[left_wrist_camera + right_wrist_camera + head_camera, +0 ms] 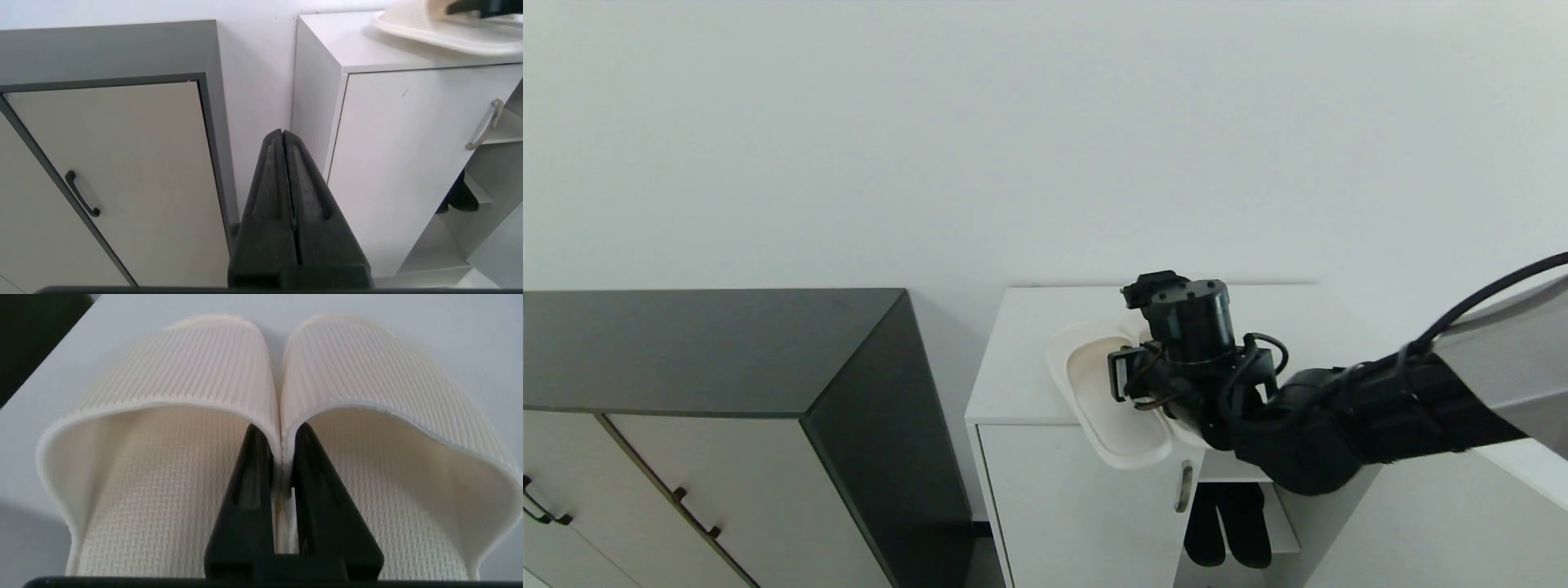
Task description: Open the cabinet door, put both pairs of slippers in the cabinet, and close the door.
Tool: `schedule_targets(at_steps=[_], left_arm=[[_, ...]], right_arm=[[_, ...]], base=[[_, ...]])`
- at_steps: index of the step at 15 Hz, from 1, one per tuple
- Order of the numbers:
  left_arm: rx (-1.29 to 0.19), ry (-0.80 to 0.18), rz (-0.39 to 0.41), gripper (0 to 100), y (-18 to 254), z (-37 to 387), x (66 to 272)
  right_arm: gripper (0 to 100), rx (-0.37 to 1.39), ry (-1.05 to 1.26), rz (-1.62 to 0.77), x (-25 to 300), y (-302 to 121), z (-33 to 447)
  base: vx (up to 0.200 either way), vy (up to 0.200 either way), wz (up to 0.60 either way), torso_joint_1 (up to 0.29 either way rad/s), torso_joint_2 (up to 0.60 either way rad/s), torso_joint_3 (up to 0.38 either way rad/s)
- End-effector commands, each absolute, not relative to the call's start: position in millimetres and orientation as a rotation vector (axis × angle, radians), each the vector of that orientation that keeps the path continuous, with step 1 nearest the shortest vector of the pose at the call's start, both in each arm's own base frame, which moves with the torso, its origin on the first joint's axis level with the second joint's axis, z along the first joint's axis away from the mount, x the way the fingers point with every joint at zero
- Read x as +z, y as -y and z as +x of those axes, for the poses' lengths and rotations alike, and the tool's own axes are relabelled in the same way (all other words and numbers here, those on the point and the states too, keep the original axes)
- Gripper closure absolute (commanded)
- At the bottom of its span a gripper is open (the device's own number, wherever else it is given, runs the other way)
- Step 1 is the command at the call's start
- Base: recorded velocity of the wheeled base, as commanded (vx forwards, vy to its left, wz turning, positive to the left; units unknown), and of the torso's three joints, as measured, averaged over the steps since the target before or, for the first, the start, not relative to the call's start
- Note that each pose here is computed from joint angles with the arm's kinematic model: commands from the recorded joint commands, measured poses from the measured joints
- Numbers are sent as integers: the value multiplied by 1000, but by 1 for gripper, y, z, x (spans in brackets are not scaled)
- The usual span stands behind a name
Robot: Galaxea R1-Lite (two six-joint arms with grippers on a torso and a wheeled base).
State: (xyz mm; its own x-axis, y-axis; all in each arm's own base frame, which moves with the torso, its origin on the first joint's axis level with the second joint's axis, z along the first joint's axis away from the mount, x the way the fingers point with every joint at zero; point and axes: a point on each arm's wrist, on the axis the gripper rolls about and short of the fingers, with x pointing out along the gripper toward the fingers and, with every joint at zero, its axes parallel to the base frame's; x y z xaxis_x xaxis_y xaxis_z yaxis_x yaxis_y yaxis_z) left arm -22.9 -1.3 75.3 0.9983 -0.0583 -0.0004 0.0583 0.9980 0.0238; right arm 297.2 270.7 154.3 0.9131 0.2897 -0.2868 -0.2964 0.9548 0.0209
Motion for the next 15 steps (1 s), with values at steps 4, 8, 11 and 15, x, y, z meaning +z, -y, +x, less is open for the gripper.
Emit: schedule_targets(at_steps=[4, 8, 11, 15], left_arm=[[-60, -1, 24, 100, 1, -23, 75], [-60, -1, 24, 100, 1, -23, 75], [-60, -1, 24, 100, 1, -23, 75], [-60, -1, 23, 100, 1, -23, 75]], right_arm=[[100, 353, -261, -10, 173, -222, 227], [100, 348, -250, -3, 169, -219, 224], [100, 348, -256, -5, 167, -219, 224], [100, 352, -255, -4, 165, -218, 223]], base=[[0, 0, 0, 0, 0, 0], [0, 0, 0, 0, 0, 0], [0, 0, 0, 0, 0, 0], [-150, 0, 0, 8, 2, 1]])
